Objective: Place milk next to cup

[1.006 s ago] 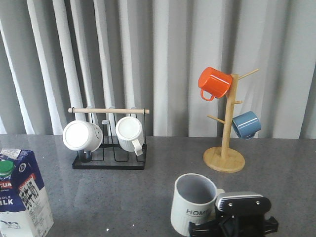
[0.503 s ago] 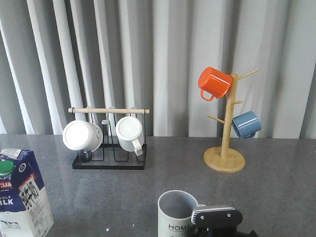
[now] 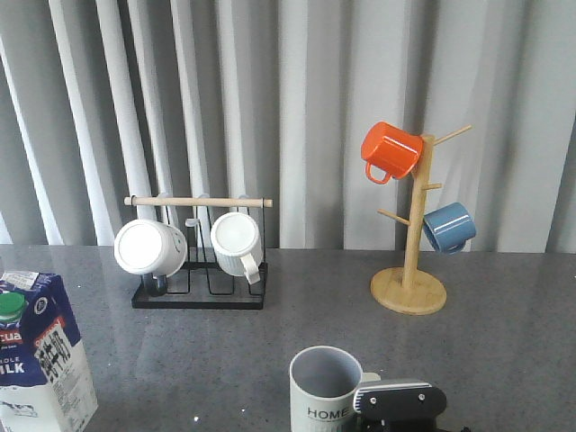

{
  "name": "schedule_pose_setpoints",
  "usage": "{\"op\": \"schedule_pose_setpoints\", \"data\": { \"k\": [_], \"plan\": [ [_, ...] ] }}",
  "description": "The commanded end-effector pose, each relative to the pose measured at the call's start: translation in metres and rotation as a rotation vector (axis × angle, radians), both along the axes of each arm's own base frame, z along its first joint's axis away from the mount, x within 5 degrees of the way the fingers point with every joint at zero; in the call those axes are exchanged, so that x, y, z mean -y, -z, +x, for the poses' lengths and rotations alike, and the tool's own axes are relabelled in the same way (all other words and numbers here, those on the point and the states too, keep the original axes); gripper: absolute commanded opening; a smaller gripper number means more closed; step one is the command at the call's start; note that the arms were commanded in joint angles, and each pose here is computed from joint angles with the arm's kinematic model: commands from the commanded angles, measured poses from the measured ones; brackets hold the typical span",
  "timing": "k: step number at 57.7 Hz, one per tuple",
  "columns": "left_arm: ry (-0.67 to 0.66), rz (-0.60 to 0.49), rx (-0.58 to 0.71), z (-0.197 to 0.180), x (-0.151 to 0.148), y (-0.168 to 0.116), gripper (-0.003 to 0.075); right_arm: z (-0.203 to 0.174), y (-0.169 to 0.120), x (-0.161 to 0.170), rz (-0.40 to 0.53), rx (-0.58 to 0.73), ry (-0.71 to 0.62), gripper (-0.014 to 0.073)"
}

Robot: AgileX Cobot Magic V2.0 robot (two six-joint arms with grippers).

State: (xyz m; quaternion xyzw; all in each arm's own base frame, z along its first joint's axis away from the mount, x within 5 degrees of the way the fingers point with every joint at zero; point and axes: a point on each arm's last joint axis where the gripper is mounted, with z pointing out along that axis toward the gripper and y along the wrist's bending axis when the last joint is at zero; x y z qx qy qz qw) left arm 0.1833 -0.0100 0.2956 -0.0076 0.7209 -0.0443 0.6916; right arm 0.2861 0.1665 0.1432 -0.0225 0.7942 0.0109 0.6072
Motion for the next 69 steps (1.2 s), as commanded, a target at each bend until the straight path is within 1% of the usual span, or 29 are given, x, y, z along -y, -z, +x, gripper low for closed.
{"op": "schedule_pose_setpoints", "data": {
  "k": [1,7,21,28,34,37,41,45,50,57,60,61,67,68,69],
  "plan": [
    [0.003,-0.019,0.121,0.001,0.001,-0.021,0.0502,0.0,-0.03,0.001,0.011,0.152,-0.019,0.0235],
    [0.003,-0.019,0.121,0.001,0.001,-0.021,0.0502,-0.006,-0.032,0.003,-0.002,0.161,-0.044,0.0262],
    [0.003,-0.019,0.121,0.001,0.001,-0.021,0.0502,-0.028,-0.038,0.015,-0.024,0.17,-0.104,0.0263],
    [0.003,-0.019,0.121,0.001,0.001,-0.021,0.0502,-0.046,-0.048,0.02,-0.013,0.18,-0.134,0.0263],
    [0.003,-0.019,0.121,0.001,0.001,-0.021,0.0502,-0.062,-0.056,0.026,-0.005,0.15,-0.176,0.0263],
    [0.003,-0.019,0.121,0.001,0.001,-0.021,0.0502,-0.069,-0.06,0.029,-0.035,0.13,-0.207,0.0263],
    [0.003,-0.019,0.121,0.001,0.001,-0.021,0.0502,-0.075,-0.065,0.034,-0.11,0.107,-0.24,0.0263],
    [0.003,-0.019,0.121,0.001,0.001,-0.021,0.0502,-0.077,-0.072,0.041,-0.17,0.104,-0.235,0.0263],
    [0.003,-0.019,0.121,0.001,0.001,-0.021,0.0502,-0.078,-0.081,0.052,-0.196,0.125,-0.208,0.0263],
    [0.003,-0.019,0.121,0.001,0.001,-0.021,0.0502,-0.076,-0.098,0.068,-0.187,0.19,-0.205,0.0263],
    [0.003,-0.019,0.121,0.001,0.001,-0.021,0.0502,-0.076,-0.106,0.076,-0.162,0.216,-0.213,0.0263],
    [0.003,-0.019,0.121,0.001,0.001,-0.021,0.0502,-0.075,-0.107,0.079,-0.17,0.221,-0.222,0.0263],
    [0.003,-0.019,0.121,0.001,0.001,-0.021,0.0502,-0.074,-0.117,0.103,-0.111,0.225,-0.198,0.0263],
    [0.003,-0.019,0.121,0.001,0.001,-0.021,0.0502,-0.074,-0.118,0.109,-0.115,0.222,-0.188,0.0263],
    [0.003,-0.019,0.121,0.001,0.001,-0.021,0.0502,-0.075,-0.12,0.113,-0.092,0.217,-0.175,0.0263]
  ]
}}
